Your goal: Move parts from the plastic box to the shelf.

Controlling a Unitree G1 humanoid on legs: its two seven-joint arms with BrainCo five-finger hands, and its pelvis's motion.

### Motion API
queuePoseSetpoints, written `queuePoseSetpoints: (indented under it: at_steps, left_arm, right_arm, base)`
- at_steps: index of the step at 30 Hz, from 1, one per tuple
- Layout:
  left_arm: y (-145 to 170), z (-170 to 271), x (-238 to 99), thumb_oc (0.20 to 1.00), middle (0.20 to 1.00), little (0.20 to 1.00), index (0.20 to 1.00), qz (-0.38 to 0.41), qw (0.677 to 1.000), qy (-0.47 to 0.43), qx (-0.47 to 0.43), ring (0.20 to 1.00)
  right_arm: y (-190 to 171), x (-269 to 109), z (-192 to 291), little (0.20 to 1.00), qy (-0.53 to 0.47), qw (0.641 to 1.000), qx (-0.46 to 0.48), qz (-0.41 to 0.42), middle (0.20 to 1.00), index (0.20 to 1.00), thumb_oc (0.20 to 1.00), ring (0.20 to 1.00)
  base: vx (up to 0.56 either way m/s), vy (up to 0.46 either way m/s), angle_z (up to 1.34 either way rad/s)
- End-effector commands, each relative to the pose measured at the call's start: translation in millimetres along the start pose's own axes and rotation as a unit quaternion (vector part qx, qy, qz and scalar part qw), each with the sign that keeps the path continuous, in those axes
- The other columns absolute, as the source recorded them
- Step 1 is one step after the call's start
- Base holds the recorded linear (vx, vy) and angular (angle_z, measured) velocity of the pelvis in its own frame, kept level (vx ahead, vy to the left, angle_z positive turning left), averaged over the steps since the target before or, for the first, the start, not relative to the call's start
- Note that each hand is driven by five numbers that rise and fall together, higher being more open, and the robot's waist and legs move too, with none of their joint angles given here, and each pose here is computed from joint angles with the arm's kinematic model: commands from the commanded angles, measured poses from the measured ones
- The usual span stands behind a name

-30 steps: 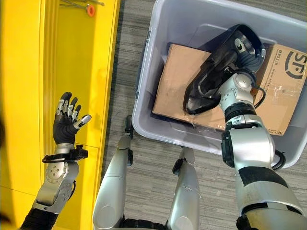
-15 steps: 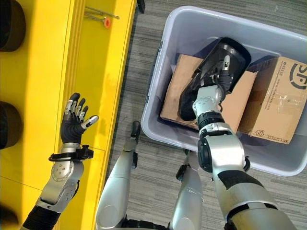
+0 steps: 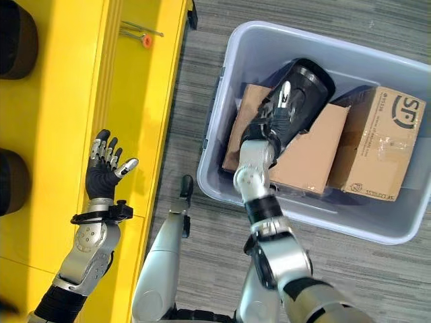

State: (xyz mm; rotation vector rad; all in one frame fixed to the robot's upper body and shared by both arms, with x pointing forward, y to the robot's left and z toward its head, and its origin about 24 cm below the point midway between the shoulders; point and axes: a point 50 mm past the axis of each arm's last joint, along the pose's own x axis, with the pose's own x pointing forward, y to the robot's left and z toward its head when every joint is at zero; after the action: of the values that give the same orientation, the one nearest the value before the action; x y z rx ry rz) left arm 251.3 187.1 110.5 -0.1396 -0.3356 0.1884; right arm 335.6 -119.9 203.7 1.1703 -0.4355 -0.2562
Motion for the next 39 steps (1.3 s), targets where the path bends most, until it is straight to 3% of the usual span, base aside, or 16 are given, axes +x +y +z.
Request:
queuePoseSetpoints:
  at_steps: [1, 12, 18, 19, 20, 21, 23, 26, 27, 29, 30, 32, 33, 34, 35, 39]
  left_arm:
    - [3, 30, -9, 1.000, 1.000, 1.000, 1.000, -0.004, 0.997, -0.072, 0.023, 1.000]
    - [11, 43, -12, 1.000, 1.000, 1.000, 1.000, -0.004, 0.993, -0.108, 0.040, 1.000]
    - [22, 53, -14, 1.000, 1.000, 1.000, 1.000, -0.020, 0.990, -0.132, 0.054, 1.000]
    - [22, 53, -14, 1.000, 1.000, 1.000, 1.000, -0.020, 0.990, -0.132, 0.053, 1.000]
    - [23, 53, -15, 1.000, 1.000, 1.000, 1.000, -0.022, 0.989, -0.132, 0.059, 1.000]
    - [26, 54, -15, 1.000, 1.000, 1.000, 1.000, -0.033, 0.988, -0.133, 0.067, 1.000]
    - [27, 54, -16, 1.000, 1.000, 1.000, 1.000, -0.036, 0.988, -0.132, 0.064, 1.000]
    - [29, 54, -17, 1.000, 1.000, 1.000, 1.000, -0.043, 0.988, -0.133, 0.071, 1.000]
    - [29, 54, -17, 1.000, 1.000, 1.000, 1.000, -0.042, 0.988, -0.134, 0.070, 1.000]
    - [32, 52, -17, 1.000, 1.000, 1.000, 1.000, -0.044, 0.988, -0.129, 0.072, 1.000]
    - [32, 52, -17, 1.000, 1.000, 1.000, 1.000, -0.043, 0.988, -0.129, 0.072, 1.000]
    - [34, 49, -17, 1.000, 1.000, 1.000, 1.000, -0.040, 0.989, -0.122, 0.078, 1.000]
    - [34, 49, -17, 1.000, 1.000, 1.000, 1.000, -0.039, 0.989, -0.123, 0.077, 1.000]
    - [35, 47, -17, 1.000, 1.000, 1.000, 1.000, -0.038, 0.989, -0.119, 0.079, 1.000]
    - [35, 47, -17, 1.000, 1.000, 1.000, 1.000, -0.037, 0.989, -0.119, 0.078, 1.000]
    - [35, 46, -15, 1.000, 1.000, 1.000, 1.000, -0.044, 0.987, -0.123, 0.092, 1.000]
  right_arm:
    - [33, -8, 42, 1.000, -0.121, 0.982, -0.057, 0.134, 1.000, 1.000, 1.000, 1.000]
    - [45, -31, 87, 1.000, -0.237, 0.925, -0.163, 0.250, 1.000, 1.000, 1.000, 1.000]
    - [45, -20, 110, 1.000, -0.291, 0.807, -0.406, 0.315, 1.000, 1.000, 1.000, 1.000]
    - [45, -19, 110, 1.000, -0.291, 0.806, -0.407, 0.315, 1.000, 1.000, 1.000, 1.000]
    - [45, -17, 113, 1.000, -0.299, 0.771, -0.458, 0.328, 1.000, 1.000, 1.000, 1.000]
    - [45, -5, 119, 1.000, -0.308, 0.689, -0.565, 0.334, 1.000, 1.000, 1.000, 1.000]
    - [46, 0, 121, 1.000, -0.312, 0.660, -0.594, 0.338, 1.000, 1.000, 1.000, 1.000]
    - [47, 20, 131, 1.000, -0.326, 0.492, -0.735, 0.335, 1.000, 1.000, 1.000, 1.000]
    - [47, 21, 131, 1.000, -0.327, 0.491, -0.735, 0.336, 1.000, 1.000, 1.000, 1.000]
    - [36, 42, 142, 1.000, -0.313, 0.380, -0.816, 0.302, 1.000, 1.000, 1.000, 1.000]
    - [37, 42, 141, 1.000, -0.313, 0.379, -0.816, 0.303, 1.000, 1.000, 1.000, 1.000]
    - [24, 60, 151, 1.000, -0.287, 0.279, -0.875, 0.272, 1.000, 1.000, 1.000, 1.000]
    - [25, 60, 150, 1.000, -0.288, 0.278, -0.875, 0.273, 1.000, 1.000, 1.000, 1.000]
    - [19, 69, 156, 1.000, -0.281, 0.212, -0.901, 0.252, 1.000, 1.000, 1.000, 1.000]
    - [19, 70, 155, 1.000, -0.282, 0.211, -0.901, 0.253, 1.000, 1.000, 1.000, 1.000]
    - [7, 86, 163, 1.000, -0.264, 0.013, -0.934, 0.240, 1.000, 1.000, 1.000, 1.000]
  base:
    - [-0.01, -0.005, -0.05]
    - [0.00, -0.005, -0.01]
    - [0.00, -0.025, -0.02]
    - [-0.01, -0.034, -0.01]
    - [0.00, -0.054, -0.01]
    - [-0.01, -0.063, 0.00]
    - [0.00, -0.035, 0.02]
    - [-0.01, -0.029, 0.01]
    - [-0.01, -0.040, 0.01]
    - [-0.01, -0.043, 0.02]
    - [-0.01, -0.036, 0.03]
    - [0.00, 0.000, 0.00]
    - [0.00, 0.000, 0.00]
    - [0.00, 0.000, 0.00]
    - [0.00, 0.000, 0.00]
    - [0.00, -0.018, -0.01]
